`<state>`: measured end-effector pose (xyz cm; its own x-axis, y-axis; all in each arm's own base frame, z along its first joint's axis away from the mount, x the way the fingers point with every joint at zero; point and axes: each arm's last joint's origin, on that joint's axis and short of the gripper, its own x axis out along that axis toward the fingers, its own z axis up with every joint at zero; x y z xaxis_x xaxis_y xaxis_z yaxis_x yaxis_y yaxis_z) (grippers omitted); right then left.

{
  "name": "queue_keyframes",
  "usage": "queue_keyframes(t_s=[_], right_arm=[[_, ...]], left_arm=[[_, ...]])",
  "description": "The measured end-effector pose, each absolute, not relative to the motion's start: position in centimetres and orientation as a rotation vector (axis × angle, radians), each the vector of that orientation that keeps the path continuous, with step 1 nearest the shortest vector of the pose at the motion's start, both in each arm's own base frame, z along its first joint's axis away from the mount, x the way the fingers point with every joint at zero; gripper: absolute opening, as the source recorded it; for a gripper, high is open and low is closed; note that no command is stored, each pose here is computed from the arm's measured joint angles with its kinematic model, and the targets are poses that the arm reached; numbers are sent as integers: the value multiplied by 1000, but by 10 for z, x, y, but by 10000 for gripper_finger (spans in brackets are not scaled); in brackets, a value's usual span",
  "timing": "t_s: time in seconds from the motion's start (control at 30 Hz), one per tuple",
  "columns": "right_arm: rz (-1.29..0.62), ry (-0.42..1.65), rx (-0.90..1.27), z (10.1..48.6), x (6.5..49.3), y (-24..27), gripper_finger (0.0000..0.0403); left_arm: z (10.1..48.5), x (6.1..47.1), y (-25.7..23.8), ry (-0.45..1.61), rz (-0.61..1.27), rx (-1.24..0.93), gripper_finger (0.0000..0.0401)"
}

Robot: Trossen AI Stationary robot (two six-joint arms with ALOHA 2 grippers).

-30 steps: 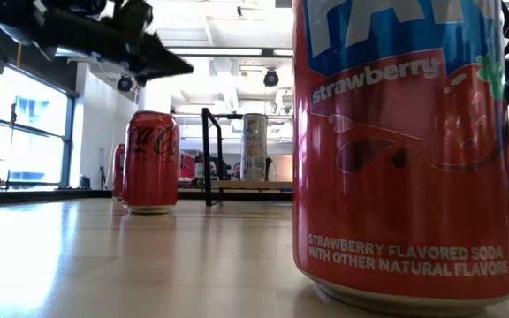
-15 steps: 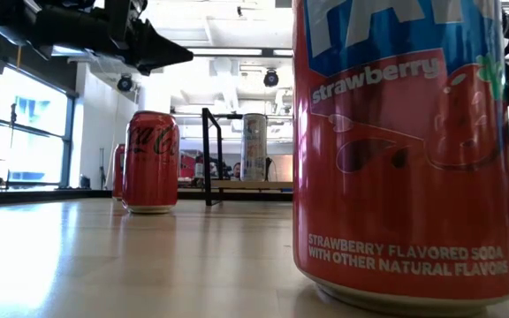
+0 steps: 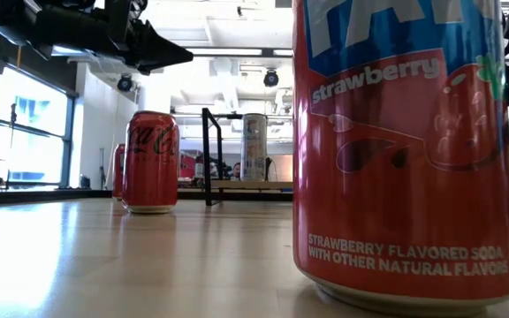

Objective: Place canned beverage on shelf
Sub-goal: Put the right red soda can on the shelf

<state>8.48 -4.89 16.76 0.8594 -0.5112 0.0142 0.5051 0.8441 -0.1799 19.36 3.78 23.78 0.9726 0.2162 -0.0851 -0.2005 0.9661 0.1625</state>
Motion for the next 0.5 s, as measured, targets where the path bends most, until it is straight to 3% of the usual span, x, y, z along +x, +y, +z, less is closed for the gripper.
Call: queue_keyframes(t_s=[0.2, 0.33, 0.5], right_arm=[[-488, -50, 102, 168, 85, -48, 0], [-503, -53, 91, 169, 85, -48, 0], [-424, -246, 198, 185, 84, -46, 0]], left_arm=[[238, 194, 38, 99, 213, 110, 3], [238, 194, 38, 100, 213, 111, 3], [238, 194, 38, 101, 213, 117, 3]])
